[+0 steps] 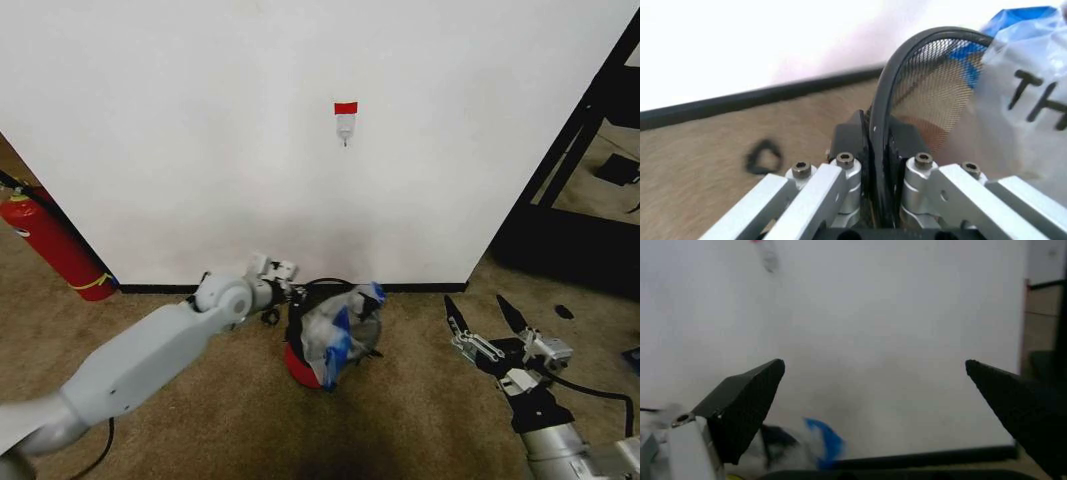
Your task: Pick up the garbage bag from the wall and place it over the trash bin.
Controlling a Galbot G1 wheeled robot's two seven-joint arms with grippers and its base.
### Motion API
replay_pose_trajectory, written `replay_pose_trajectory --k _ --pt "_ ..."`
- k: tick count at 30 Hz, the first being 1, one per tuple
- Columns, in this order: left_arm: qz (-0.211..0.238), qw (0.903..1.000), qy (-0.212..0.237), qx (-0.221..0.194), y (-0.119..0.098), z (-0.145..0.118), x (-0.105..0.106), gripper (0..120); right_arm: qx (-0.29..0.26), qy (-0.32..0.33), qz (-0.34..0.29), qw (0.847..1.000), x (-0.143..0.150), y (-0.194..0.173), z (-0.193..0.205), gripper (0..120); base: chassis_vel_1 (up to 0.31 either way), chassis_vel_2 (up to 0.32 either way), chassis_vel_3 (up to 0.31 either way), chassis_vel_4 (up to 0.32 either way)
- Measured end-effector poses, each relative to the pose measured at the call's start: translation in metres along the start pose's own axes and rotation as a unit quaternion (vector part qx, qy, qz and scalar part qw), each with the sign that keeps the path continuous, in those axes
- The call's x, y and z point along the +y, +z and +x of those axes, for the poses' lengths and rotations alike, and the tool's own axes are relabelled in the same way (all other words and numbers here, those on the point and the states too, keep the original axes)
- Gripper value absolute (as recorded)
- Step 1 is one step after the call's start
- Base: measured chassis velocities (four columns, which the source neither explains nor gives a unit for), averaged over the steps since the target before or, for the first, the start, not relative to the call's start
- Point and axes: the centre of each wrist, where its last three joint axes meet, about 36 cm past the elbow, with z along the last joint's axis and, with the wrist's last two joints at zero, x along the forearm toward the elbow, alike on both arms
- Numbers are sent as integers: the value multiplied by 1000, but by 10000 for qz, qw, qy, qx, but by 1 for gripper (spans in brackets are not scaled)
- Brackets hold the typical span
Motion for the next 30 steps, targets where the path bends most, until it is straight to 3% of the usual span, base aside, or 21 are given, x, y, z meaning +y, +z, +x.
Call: replay_pose_trajectory --k 3,7,11,15,20,25,30 --pt "602 9966 -501 -262 3 16 2 4 151 250 95 9995 3 3 -4 100 0 0 0 0" --pt "1058 9906 -767 -400 15 26 -5 4 261 343 165 9989 6 5 -5 100 0 0 0 0" --pt "1430 9850 -803 -541 31 32 -14 4 374 399 258 9982 7 6 -4 100 0 0 0 0" --pt "1893 9773 -550 -776 62 36 -34 4 529 487 311 9969 12 9 -1 100 0 0 0 0" --pt "1988 9753 -453 -847 76 34 -45 4 573 537 339 9963 12 10 0 100 0 0 0 0" --pt "1759 9799 -331 -877 111 29 -64 4 675 570 394 9953 13 14 4 100 0 0 0 0" --pt "1663 9822 -279 -829 122 30 -72 4 703 558 435 9950 14 17 5 100 0 0 0 0"
